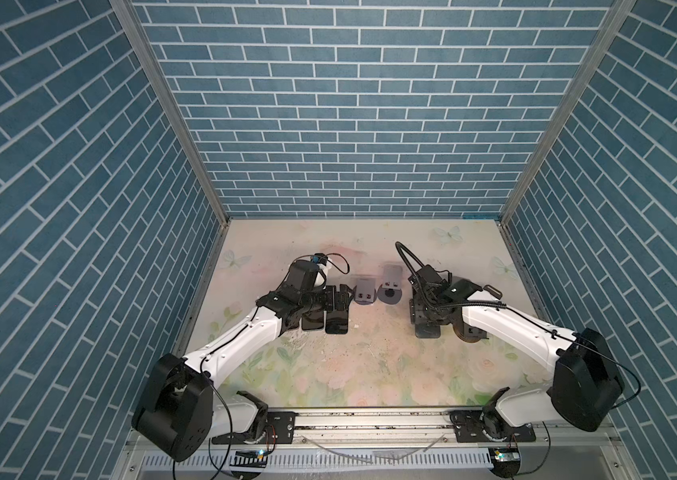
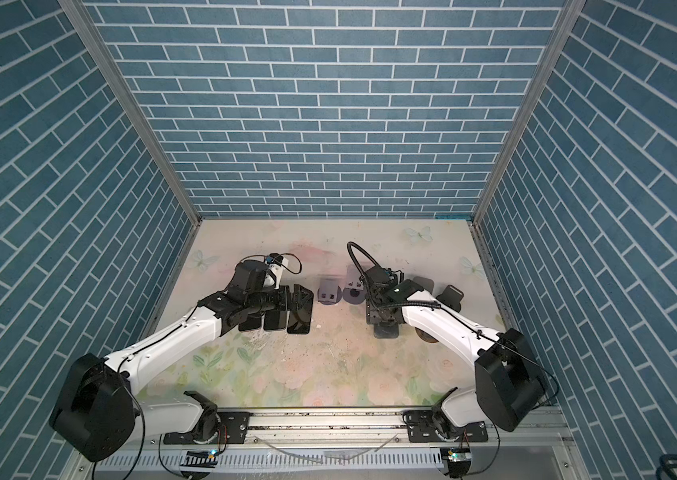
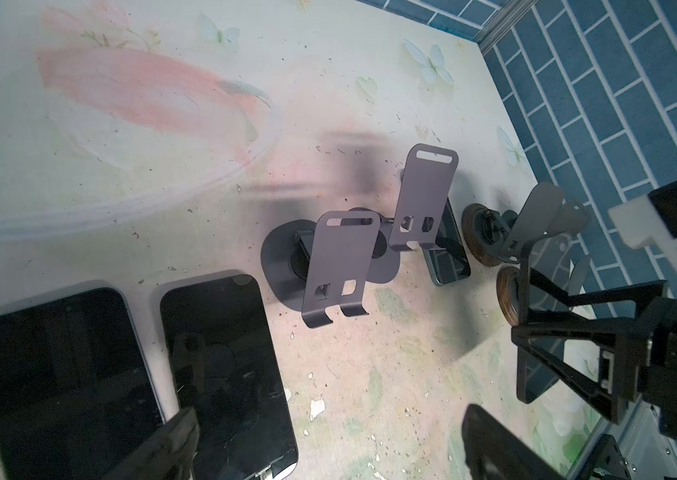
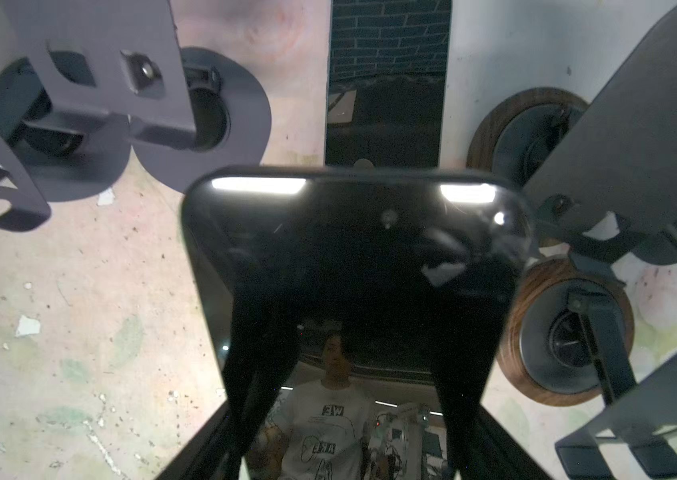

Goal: Remove the phone from the phone stand
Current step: 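Carry the black phone nearer and lower it flat onto the table with the right gripper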

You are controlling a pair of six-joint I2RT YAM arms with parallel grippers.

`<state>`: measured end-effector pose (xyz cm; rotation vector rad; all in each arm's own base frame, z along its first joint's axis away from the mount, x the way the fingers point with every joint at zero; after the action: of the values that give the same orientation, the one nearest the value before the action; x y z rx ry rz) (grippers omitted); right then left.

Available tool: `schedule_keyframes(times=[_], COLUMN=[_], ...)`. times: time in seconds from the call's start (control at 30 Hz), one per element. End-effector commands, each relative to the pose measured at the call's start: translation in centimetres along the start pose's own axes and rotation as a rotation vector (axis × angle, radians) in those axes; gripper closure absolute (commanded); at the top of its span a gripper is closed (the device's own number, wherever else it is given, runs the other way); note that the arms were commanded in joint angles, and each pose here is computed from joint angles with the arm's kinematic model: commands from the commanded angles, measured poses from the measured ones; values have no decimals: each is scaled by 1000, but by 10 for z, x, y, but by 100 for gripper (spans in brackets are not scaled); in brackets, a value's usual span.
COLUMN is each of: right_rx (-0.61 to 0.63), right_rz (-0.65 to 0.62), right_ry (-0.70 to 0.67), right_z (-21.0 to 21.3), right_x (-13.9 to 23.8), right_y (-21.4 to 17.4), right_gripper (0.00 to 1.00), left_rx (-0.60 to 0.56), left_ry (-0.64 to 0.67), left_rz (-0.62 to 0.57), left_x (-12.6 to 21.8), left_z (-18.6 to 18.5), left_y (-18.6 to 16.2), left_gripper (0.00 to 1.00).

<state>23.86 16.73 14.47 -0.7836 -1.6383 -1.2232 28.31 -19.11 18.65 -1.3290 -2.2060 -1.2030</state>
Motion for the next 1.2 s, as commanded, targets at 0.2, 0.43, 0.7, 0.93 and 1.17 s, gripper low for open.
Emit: schedule_keyframes(times=[0.2,0.43,0.7,0.93,1.17], right_rx=[-24,-56,-72,-82,-95], right_rz=[135,175,212,257,280], right_ry=[20,57,127,164,160], right_z=[-6,-12,-9,-4,-3], right_x=[-22,-33,-42,-49,-56], right_y=[-40,-57,-65,-70,-71], right_gripper=[41,41,40,40,39], left_rx=[-7,-9,-13,-13,-16], left_ry=[-2,1,4,9,13], left_rz=[-20,-2,15,21,24], left_x=[-10,-21,-32,-36,-36], left_z=[-10,-13,-15,-14,-12], left_y=[9,9,10,9,8], left_gripper=[0,0,0,0,0])
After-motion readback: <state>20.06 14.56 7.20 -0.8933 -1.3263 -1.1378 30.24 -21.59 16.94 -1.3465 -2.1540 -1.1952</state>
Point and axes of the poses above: each gripper's point midway between its finger pads, its own x axis back along the fingers, its own z axis along the line the jaws close on, y = z × x, the point moved 5 cm from there along x, back along the fingers, and after that the axes turned 13 degrees about x, right-handed, at the moved point
